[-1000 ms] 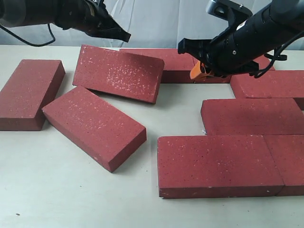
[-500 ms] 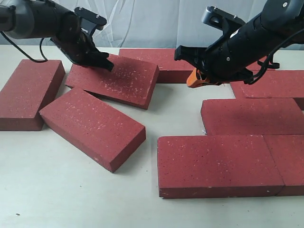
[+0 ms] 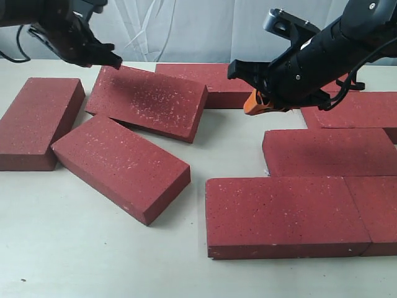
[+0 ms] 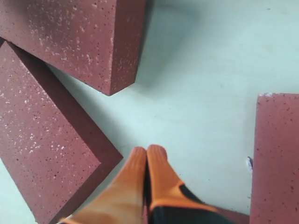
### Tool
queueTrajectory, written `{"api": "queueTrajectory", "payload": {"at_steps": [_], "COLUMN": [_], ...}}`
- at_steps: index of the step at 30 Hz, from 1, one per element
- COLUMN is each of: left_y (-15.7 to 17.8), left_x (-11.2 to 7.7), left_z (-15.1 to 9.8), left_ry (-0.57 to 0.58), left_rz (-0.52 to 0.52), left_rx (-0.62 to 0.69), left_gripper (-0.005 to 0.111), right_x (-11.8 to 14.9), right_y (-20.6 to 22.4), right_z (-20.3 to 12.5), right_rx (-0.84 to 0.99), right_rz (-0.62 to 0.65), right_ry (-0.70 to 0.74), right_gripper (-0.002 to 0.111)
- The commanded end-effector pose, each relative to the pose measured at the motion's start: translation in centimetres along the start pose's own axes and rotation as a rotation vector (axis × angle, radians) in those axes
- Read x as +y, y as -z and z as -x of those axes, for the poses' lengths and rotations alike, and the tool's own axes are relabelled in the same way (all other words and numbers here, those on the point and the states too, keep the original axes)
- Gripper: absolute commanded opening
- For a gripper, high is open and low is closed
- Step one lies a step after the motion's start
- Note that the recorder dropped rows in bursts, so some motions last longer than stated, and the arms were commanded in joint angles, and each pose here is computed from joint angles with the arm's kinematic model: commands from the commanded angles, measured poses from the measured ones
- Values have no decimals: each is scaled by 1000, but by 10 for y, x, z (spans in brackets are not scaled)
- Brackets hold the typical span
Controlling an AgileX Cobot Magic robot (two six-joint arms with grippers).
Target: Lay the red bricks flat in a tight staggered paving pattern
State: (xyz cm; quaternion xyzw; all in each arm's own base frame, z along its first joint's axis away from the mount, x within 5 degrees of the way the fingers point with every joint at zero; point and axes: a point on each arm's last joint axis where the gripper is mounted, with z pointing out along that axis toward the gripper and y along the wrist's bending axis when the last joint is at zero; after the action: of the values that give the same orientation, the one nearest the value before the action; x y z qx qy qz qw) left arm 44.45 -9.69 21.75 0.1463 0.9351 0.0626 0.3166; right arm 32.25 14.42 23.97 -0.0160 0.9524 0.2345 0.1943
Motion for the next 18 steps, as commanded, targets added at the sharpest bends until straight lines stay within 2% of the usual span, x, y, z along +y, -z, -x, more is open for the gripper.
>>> {"api": "queueTrajectory", "payload": {"at_steps": [1,5,9,13,18], "left_y": [-9,-32,-50,-58,-59], "left_x": [30,36,31,27,22], "left_z": [-3,-16,-25,-30,-35], "left_ry": [99,117,123,134,78], "left_rz": [25,28,12,0,-59], "left_rx": [-20,30,61,88,143], "left_gripper": [0,0,0,0,0], "right_x": [0,0,0,0,0], "right_y": [1,1,1,1,1], "right_z": [2,2,3,3,3], "right_rx": [-5,-10,-17,-17,-17], "right_rz": [3,2,3,3,3], "right_ry": [2,10,19,19,19], "right_gripper": [-1,-1,-1,-1,-1]}}
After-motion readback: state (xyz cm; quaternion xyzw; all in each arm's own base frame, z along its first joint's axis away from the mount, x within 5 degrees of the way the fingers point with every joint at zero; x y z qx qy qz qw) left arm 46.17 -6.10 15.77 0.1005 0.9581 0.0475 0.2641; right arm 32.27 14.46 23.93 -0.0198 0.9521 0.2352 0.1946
